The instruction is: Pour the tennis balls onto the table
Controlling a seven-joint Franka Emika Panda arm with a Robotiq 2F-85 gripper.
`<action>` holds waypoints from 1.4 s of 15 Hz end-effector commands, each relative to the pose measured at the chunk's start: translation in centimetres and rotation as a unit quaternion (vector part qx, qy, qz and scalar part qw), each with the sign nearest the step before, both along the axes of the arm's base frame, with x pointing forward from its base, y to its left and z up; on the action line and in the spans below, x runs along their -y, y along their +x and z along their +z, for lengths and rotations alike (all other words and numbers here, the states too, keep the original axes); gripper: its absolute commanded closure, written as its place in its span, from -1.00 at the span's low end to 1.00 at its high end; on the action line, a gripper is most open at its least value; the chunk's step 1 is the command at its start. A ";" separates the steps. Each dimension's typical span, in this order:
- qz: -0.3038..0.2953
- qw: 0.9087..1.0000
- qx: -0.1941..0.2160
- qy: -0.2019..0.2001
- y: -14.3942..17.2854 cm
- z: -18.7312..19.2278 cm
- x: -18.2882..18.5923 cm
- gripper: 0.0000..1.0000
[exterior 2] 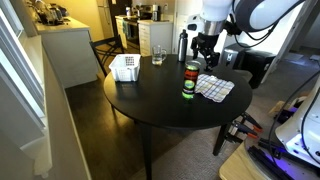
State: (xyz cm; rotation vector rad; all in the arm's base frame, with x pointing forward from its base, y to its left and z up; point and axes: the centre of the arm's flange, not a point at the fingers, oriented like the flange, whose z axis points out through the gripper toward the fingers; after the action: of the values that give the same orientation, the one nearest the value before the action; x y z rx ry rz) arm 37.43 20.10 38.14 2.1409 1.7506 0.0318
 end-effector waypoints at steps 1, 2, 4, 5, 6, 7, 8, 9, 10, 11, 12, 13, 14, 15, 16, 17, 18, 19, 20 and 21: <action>0.087 0.995 -0.013 -0.044 0.5 -1.4 -1.5 -1.00; 0.109 0.992 -0.017 -0.056 0.4 -1.8 -1.7 -1.00; 0.151 0.985 -0.027 -0.079 -0.1 -2.2 -1.8 -1.00; 0.172 0.980 -0.037 -0.088 -0.4 -2.4 -1.7 -1.00; 0.194 0.975 -0.046 -0.096 -0.8 -2.3 -1.7 -1.00; 0.216 0.970 -0.054 -0.101 -1.1 -2.2 -1.6 -1.00; 0.238 0.963 -0.059 -0.108 -1.4 -2.2 -1.3 -1.00; 0.260 0.957 -0.063 -0.117 -1.6 -2.2 -1.2 -1.00; 0.281 0.949 -0.064 -0.126 -1.7 -2.2 -1.1 -1.00; 0.300 0.942 -0.058 -0.136 -1.6 -2.2 -1.1 -1.00; 0.259 0.956 -0.069 -0.115 -0.7 -2.7 -1.9 -1.00; 0.262 0.955 -0.069 -0.118 -0.7 -2.7 -1.9 -1.00; 0.262 0.955 -0.070 -0.118 -0.7 -2.7 -1.9 -1.00; 0.262 0.955 -0.070 -0.118 -0.7 -2.8 -1.9 -1.00; 0.262 0.955 -0.070 -0.117 -0.7 -2.8 -1.9 -1.00; 0.262 0.955 -0.070 -0.117 -0.6 -2.8 -1.8 -1.00; 0.262 0.955 -0.070 -0.117 -0.6 -2.8 -1.8 -1.00; 0.262 0.955 -0.070 -0.117 -0.6 -2.8 -1.8 -1.00; 0.262 0.955 -0.070 -0.117 -0.6 -2.8 -1.8 -1.00; 0.262 0.955 -0.070 -0.117 -0.6 -2.8 -1.8 -1.00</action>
State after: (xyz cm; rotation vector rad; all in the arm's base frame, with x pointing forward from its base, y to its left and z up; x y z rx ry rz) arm 36.78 21.94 35.38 1.4997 2.2317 -0.1841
